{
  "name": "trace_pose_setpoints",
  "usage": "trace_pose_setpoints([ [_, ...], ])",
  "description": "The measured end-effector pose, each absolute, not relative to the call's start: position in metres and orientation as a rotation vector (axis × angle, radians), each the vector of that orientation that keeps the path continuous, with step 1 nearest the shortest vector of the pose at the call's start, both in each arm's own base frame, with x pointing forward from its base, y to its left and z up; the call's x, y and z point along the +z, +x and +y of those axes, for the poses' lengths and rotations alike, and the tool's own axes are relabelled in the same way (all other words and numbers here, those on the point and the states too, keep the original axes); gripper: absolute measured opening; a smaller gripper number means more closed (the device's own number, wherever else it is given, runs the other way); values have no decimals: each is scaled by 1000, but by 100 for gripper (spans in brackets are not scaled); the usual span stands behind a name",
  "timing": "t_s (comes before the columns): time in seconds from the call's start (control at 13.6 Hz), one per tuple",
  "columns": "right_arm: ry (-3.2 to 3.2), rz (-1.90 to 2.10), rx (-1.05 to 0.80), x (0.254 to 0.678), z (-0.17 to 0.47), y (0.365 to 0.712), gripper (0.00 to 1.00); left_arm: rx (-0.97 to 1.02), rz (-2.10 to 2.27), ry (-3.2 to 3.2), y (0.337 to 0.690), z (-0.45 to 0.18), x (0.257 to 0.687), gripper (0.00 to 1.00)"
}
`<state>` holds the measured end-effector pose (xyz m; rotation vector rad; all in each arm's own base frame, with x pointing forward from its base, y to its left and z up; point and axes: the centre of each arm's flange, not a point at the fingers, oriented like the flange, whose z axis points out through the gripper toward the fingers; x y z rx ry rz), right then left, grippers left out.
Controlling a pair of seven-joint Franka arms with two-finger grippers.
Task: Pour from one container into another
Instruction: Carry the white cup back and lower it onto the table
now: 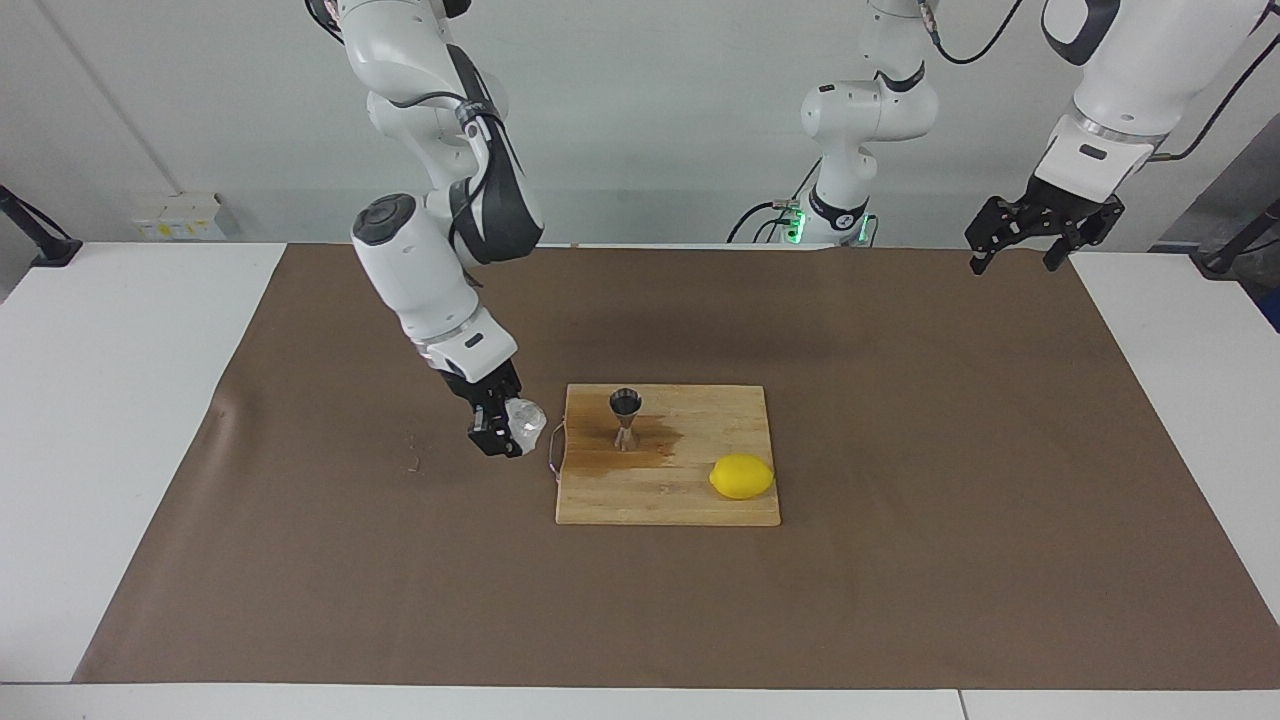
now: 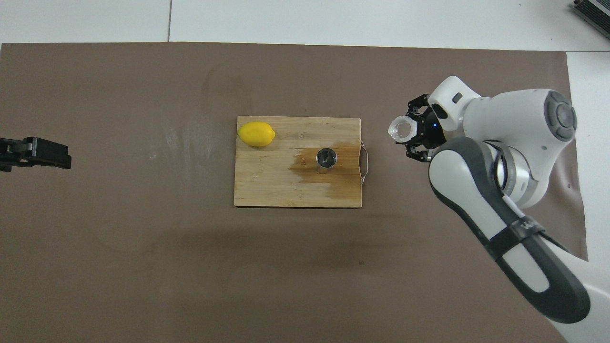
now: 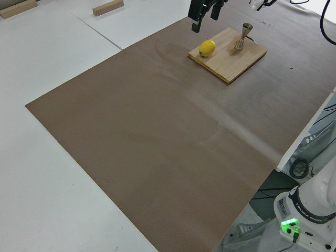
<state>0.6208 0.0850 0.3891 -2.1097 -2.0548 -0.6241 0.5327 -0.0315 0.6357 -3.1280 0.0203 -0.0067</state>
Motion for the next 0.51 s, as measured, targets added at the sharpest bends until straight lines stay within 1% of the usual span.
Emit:
trace_pose_setpoints([
  [0.15, -2087, -1993, -671, 364, 17, 611, 51, -7, 20, -3128, 533, -31, 636, 100],
  [0.29, -2105, -1959, -672, 344, -37, 599, 51, -7, 20, -3128, 533, -31, 636, 100],
  [0.37, -2108, -1944, -676, 335, -53, 594, 51, -7, 20, -3128, 533, -31, 636, 100],
  [0.51, -2070, -1936, -704, 314, -64, 587, 51, -7, 20, -3128, 533, -31, 636, 100],
])
